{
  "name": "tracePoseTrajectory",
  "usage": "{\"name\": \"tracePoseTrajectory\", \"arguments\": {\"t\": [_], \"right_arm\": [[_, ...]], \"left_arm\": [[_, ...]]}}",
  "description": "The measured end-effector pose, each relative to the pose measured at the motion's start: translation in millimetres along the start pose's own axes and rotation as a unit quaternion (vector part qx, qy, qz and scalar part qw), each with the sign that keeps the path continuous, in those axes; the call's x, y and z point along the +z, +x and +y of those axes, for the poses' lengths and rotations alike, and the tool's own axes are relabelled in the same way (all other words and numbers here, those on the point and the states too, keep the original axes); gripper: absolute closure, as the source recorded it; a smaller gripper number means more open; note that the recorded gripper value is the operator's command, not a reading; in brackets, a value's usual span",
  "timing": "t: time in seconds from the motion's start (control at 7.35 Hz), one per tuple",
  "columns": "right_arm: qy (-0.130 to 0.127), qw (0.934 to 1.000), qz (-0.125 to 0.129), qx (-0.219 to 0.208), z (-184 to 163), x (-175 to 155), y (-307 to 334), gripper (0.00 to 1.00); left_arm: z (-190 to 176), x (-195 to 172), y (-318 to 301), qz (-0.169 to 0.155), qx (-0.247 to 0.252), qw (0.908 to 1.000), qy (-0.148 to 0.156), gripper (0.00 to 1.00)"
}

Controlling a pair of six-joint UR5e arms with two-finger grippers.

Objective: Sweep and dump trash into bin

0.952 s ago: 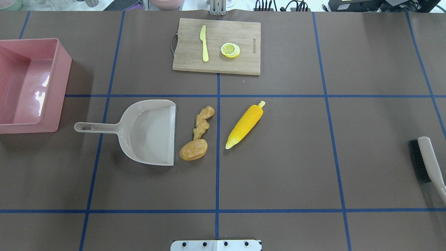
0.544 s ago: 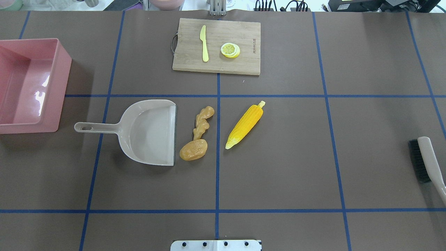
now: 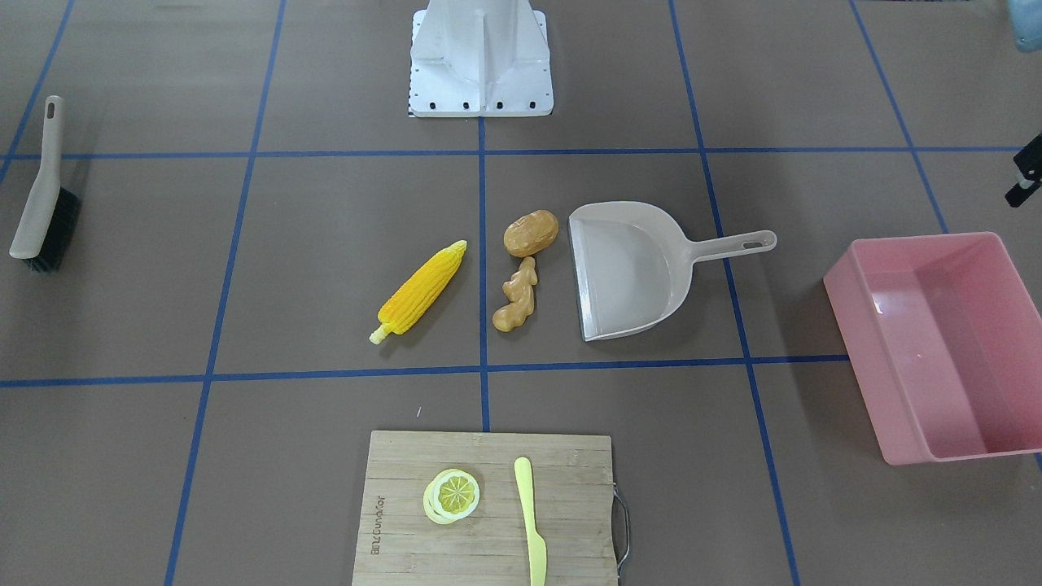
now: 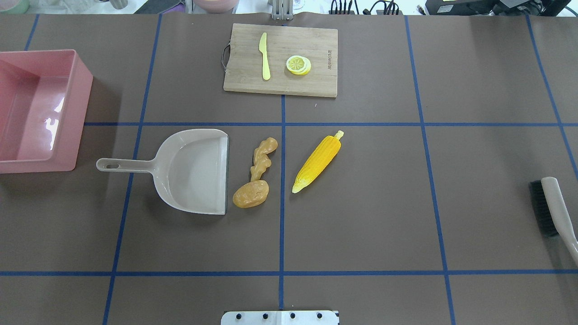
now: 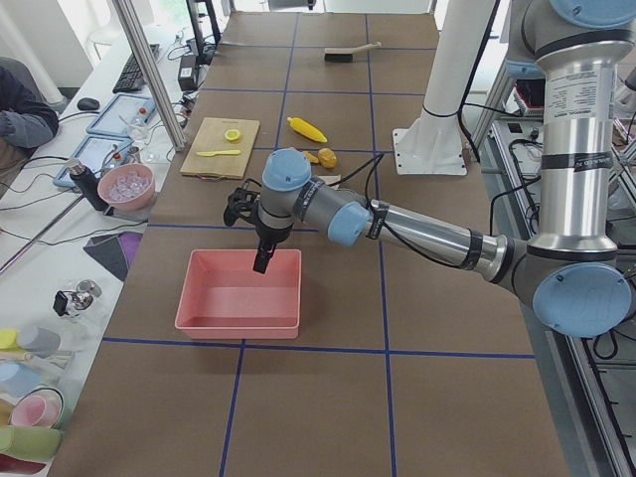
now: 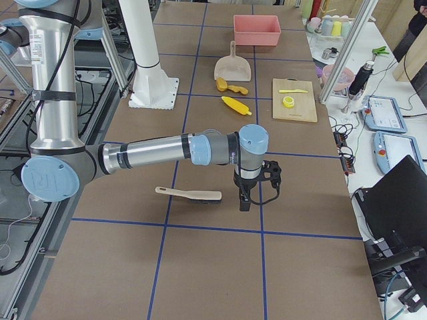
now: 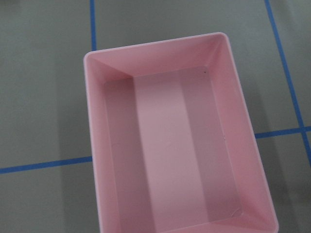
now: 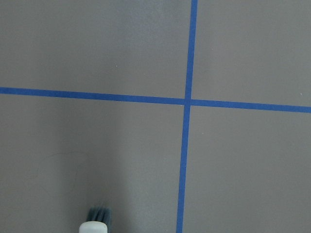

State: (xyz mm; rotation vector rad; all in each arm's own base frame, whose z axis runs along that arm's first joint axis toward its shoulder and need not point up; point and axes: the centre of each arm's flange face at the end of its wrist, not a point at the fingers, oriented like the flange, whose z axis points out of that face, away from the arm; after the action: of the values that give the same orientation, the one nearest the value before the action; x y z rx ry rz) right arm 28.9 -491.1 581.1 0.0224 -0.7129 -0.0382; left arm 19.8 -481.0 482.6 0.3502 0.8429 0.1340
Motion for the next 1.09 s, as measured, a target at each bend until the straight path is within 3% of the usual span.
{"name": "tracePoseTrajectory", "arguments": {"t": [0.27, 0.54, 0.82, 1.09], "right_arm": [[-0.01, 0.9996, -0.026, 0.009, 11, 10, 2, 0.0], [-0.019, 0.9963, -0.076, 0.034, 31, 19, -19, 0.0], [-0.051, 0.9948, -0.077, 0.041, 68, 33, -73, 0.0], [-0.078, 0.9945, -0.07, 0.011, 123, 55, -96, 0.0]], "left_arm": [[-17, 24, 51, 0.02, 0.052, 0.9984, -0.011, 0.01], [-45, 42, 111, 0.04, 0.105, 0.9935, -0.014, 0.01], [-70, 55, 169, 0.062, 0.155, 0.9859, -0.007, 0.01], [-81, 72, 210, 0.081, 0.239, 0.9677, 0.007, 0.01]]}}
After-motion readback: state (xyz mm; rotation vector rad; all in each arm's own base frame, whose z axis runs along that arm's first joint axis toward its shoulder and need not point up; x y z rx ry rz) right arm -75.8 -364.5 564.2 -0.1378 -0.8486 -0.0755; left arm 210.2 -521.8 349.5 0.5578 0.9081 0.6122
